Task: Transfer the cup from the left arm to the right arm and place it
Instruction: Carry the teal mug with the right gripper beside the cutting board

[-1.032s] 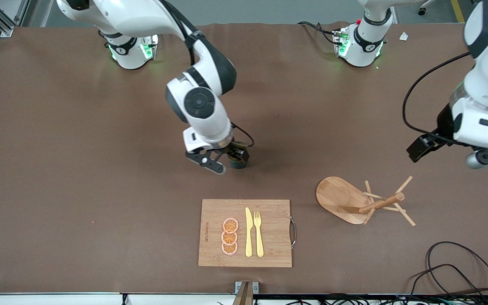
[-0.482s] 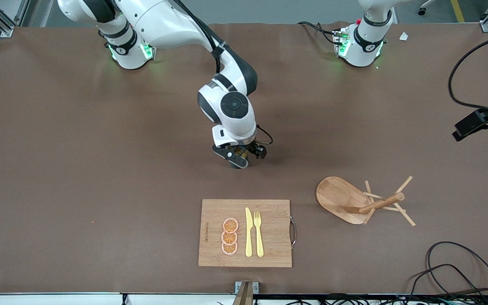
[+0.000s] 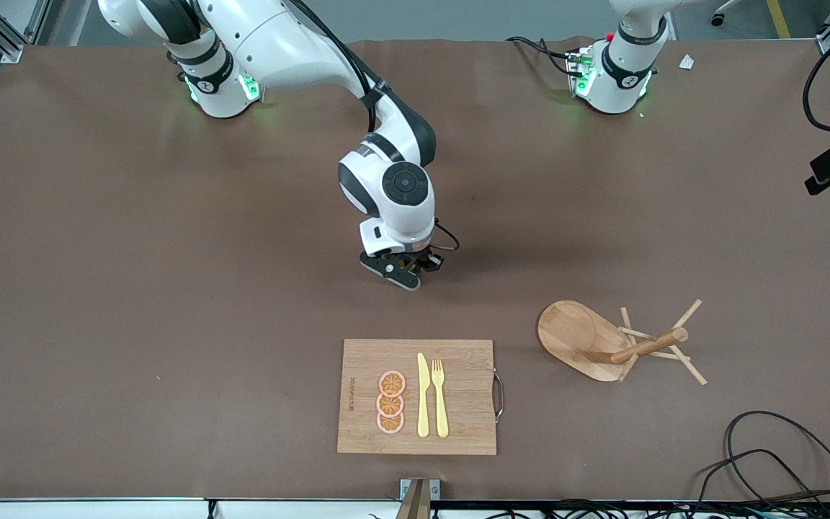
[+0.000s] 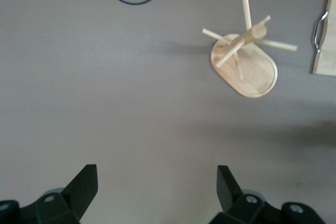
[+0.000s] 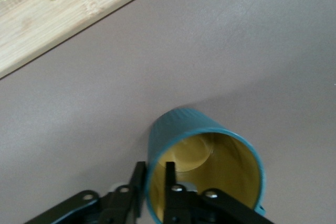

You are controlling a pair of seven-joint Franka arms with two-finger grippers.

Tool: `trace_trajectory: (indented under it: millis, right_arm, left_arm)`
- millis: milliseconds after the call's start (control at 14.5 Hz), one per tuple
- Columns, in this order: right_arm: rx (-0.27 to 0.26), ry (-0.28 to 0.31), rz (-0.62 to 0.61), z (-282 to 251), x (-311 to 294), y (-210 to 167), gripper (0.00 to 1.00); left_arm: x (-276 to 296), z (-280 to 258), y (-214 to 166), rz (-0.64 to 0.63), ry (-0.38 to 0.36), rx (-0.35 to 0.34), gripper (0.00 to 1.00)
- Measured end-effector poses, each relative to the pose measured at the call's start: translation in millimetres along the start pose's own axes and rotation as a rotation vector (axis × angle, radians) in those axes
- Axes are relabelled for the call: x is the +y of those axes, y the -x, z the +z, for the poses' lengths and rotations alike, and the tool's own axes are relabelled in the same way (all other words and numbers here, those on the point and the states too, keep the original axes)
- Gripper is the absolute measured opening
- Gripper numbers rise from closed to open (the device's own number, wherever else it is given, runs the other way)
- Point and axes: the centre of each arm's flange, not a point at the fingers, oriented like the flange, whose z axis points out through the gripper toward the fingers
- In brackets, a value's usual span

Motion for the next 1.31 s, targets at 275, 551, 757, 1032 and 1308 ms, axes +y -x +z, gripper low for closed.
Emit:
trace_trajectory:
  millis: [275, 551, 757, 1032, 1308]
  right_arm:
    - [0.008, -0.004, -0.002, -2.5, 0.0, -5.0, 0.04]
    - [0.033, -0.038, -0.086, -33.3, 7.8, -54.6, 0.04]
    - [0.020, -0.008, -0.196, -87.6, 48.4, -127.9, 0.04]
    - [-0.021, 0.038, -0.323, -142.1, 121.4, -211.0, 0.04]
    - [-0.064, 0.057, -0.432, -141.7, 214.1, -306.8, 0.04]
  left_arm:
    - [11.7, 11.2, 12.3, 0.022, -0.010, -0.022, 1.00]
    - [13.3, 21.7, 21.8, 0.022, -0.013, -0.006, 1.00]
    - [13.5, 21.9, 26.7, 0.015, 0.025, -0.011, 1.00]
    - [50.3, 20.1, 31.7, 0.082, 0.037, -0.009, 1.00]
    - [74.0, 19.0, 36.1, 0.118, 0.039, -0.009, 1.00]
